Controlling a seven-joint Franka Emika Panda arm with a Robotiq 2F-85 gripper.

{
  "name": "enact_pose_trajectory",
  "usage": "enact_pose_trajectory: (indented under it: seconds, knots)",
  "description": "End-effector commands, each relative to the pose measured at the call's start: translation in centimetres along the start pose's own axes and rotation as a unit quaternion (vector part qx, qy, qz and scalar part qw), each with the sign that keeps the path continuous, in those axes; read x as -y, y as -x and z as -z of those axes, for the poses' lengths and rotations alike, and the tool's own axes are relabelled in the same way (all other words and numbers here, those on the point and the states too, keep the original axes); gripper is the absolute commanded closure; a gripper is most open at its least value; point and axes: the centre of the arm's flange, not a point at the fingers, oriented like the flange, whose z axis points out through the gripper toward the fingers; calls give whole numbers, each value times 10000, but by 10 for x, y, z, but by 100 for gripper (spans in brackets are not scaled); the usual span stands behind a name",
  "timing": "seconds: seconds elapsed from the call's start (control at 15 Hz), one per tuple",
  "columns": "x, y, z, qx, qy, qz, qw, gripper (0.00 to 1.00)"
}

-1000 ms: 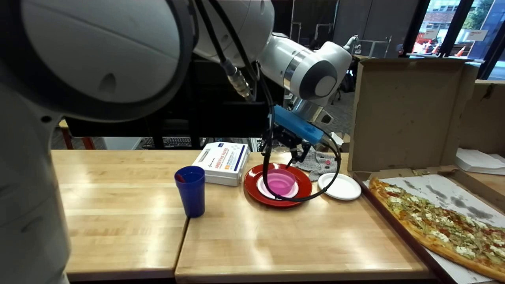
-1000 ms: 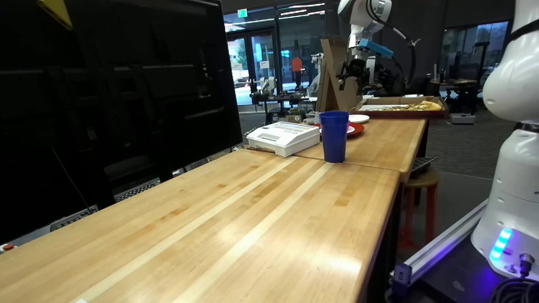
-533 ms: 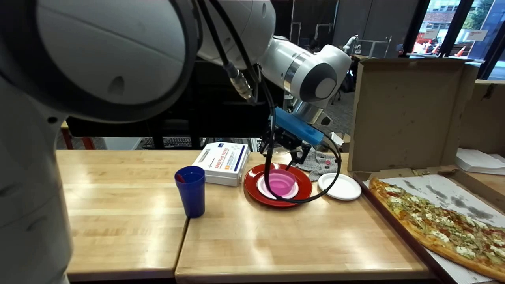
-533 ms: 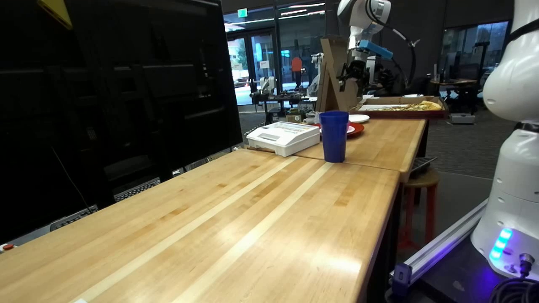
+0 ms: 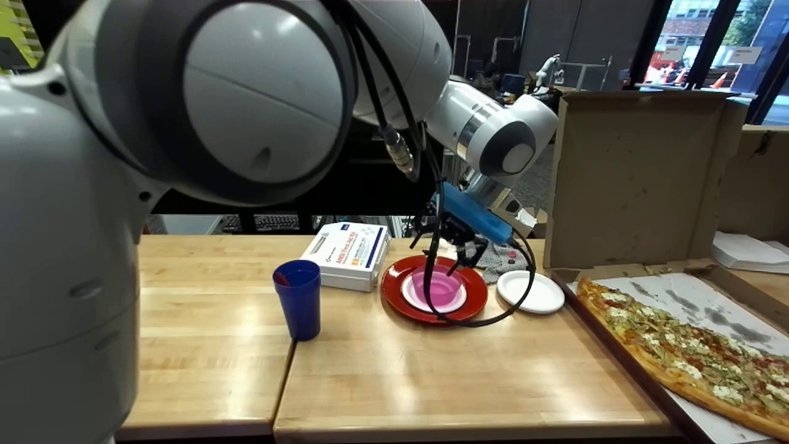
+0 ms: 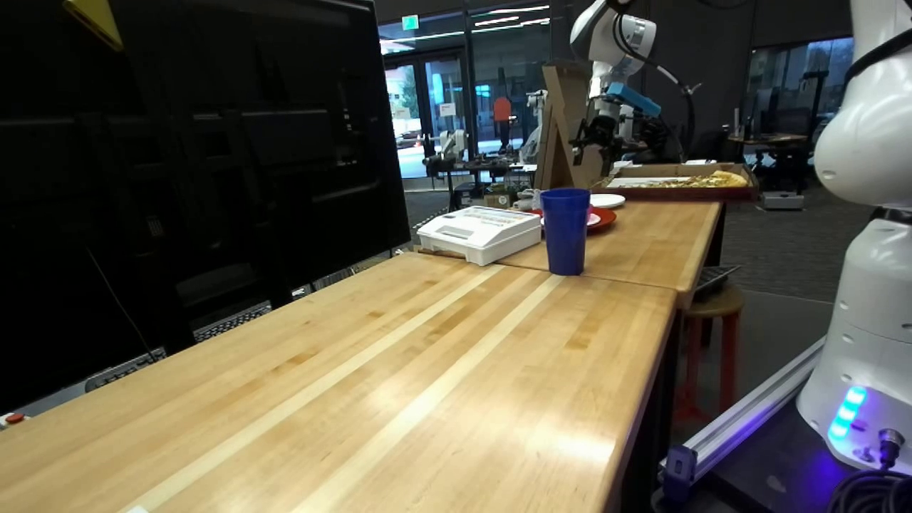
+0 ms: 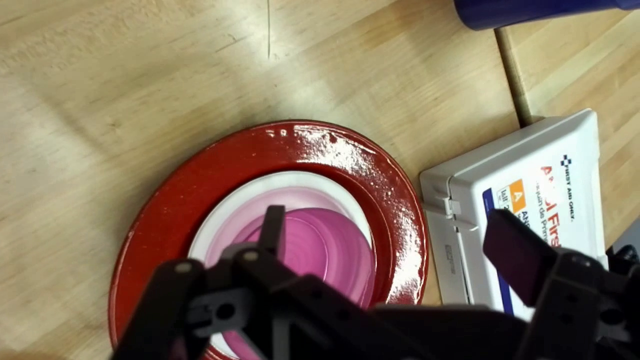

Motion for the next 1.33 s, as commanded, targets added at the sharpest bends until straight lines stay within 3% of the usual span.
enact_pose_trajectory:
  seconds: [0.0,0.47,1.27]
  knots:
    - [-25,-5,4,-131,-508,-84,9986,0]
    - [-69,7,-7,-437,-1108,-478,9917,0]
    - [-110,35,-46,-459,-1540,-1083,9810,0]
